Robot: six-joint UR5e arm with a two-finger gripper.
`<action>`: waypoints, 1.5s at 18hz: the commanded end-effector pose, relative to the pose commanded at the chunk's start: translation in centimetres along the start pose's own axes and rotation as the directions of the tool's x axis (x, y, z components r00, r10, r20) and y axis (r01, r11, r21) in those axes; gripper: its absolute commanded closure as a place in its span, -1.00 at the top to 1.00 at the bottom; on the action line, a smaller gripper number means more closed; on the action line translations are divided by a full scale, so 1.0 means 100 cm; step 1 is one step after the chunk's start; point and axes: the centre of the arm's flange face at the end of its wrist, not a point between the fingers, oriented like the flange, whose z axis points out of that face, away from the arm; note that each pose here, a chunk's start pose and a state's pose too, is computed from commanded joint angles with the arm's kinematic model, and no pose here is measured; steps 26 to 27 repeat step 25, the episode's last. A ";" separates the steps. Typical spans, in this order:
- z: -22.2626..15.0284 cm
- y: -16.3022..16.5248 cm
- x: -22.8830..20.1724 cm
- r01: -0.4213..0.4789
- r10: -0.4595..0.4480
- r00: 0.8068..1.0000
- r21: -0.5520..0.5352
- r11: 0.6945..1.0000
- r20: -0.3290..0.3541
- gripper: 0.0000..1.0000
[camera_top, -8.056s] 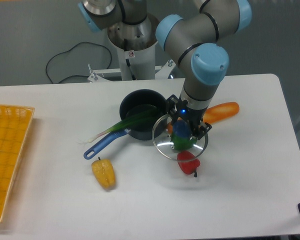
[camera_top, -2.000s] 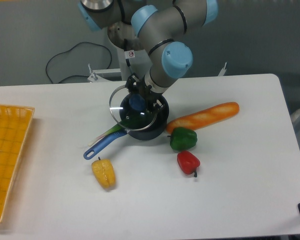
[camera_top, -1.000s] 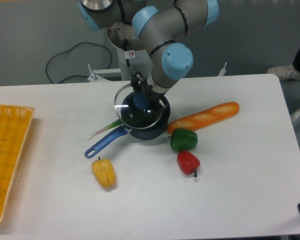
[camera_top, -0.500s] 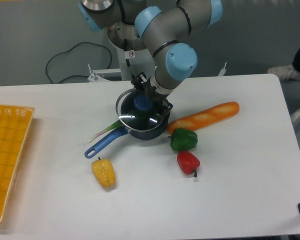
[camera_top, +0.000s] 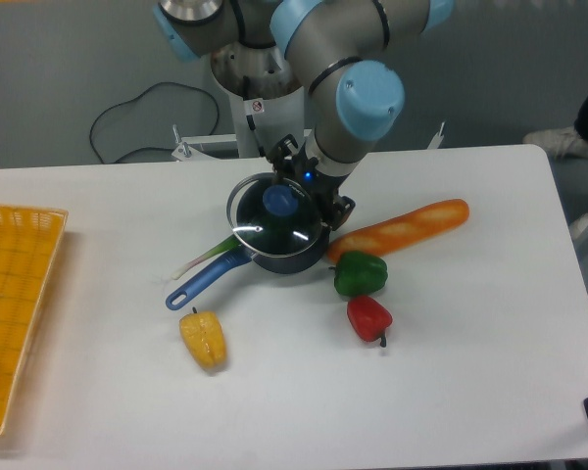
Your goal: Close the pot lid
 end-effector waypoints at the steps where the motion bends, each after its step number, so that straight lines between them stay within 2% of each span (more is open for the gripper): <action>1: -0.010 0.002 -0.003 0.000 0.001 1.000 -0.020 1.000 0.027 1.00; 3: -0.024 0.004 -0.007 -0.004 0.007 0.998 -0.052 0.999 0.062 1.00; 5: -0.030 0.009 -0.011 -0.073 0.078 0.994 -0.067 0.995 0.072 1.00; 9: -0.048 0.052 -0.024 -0.191 0.198 0.976 -0.076 0.979 0.087 1.00; 12: -0.067 0.073 -0.020 -0.210 0.223 0.968 -0.119 0.970 0.115 1.00; 15: -0.084 0.099 -0.017 -0.293 0.319 0.942 -0.198 0.935 0.110 1.00; 17: -0.093 0.115 -0.016 -0.325 0.352 0.929 -0.205 0.923 0.114 1.00; 20: -0.107 0.131 -0.017 -0.315 0.345 0.928 -0.203 0.927 0.138 1.00; 27: -0.109 0.145 -0.019 -0.296 0.324 0.934 -0.185 0.937 0.147 1.00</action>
